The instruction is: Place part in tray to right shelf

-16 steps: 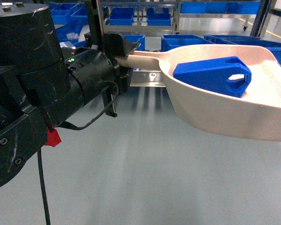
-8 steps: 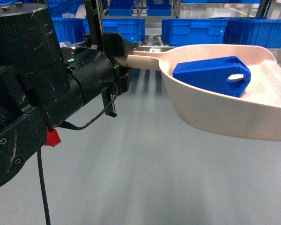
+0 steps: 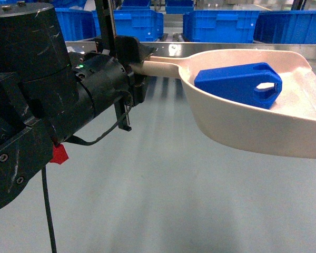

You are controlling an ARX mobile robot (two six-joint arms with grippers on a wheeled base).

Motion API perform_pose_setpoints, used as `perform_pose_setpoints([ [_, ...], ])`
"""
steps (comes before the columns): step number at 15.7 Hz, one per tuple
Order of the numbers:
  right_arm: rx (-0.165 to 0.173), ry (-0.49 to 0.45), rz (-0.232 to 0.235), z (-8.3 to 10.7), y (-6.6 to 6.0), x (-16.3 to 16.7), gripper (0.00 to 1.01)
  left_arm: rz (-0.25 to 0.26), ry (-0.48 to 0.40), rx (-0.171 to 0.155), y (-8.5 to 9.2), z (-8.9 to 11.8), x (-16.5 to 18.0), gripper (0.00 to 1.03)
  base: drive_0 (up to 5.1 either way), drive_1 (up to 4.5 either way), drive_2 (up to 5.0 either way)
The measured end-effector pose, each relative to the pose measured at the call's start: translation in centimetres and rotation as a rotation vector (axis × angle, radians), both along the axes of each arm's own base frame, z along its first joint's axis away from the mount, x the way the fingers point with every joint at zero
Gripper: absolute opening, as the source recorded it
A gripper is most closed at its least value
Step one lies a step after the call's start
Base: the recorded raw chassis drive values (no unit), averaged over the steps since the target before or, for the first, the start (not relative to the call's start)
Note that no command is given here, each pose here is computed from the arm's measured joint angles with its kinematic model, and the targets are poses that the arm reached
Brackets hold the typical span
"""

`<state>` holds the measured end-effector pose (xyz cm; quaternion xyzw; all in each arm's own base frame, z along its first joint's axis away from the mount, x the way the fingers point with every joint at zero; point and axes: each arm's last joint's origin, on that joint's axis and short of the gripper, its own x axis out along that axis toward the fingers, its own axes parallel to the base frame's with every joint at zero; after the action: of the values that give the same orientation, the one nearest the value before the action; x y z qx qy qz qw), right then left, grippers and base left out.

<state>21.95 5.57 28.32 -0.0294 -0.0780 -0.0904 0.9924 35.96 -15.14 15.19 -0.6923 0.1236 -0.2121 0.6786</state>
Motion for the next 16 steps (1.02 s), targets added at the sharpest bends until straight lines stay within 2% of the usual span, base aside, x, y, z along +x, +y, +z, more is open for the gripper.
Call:
perform_pose_setpoints([
  [7, 0.0, 0.0, 0.0, 0.0, 0.0, 0.0, 0.98, 0.0, -0.001, 0.0, 0.0, 0.01, 0.0, 0.13, 0.0, 0.0, 0.0],
  [16, 0.002, -0.007, 0.0, 0.11, -0.02, -0.07, 0.98, -0.003, -0.002, -0.001, -0.1, 0.03, -0.04, 0.13, 0.0, 4.01, -4.1],
])
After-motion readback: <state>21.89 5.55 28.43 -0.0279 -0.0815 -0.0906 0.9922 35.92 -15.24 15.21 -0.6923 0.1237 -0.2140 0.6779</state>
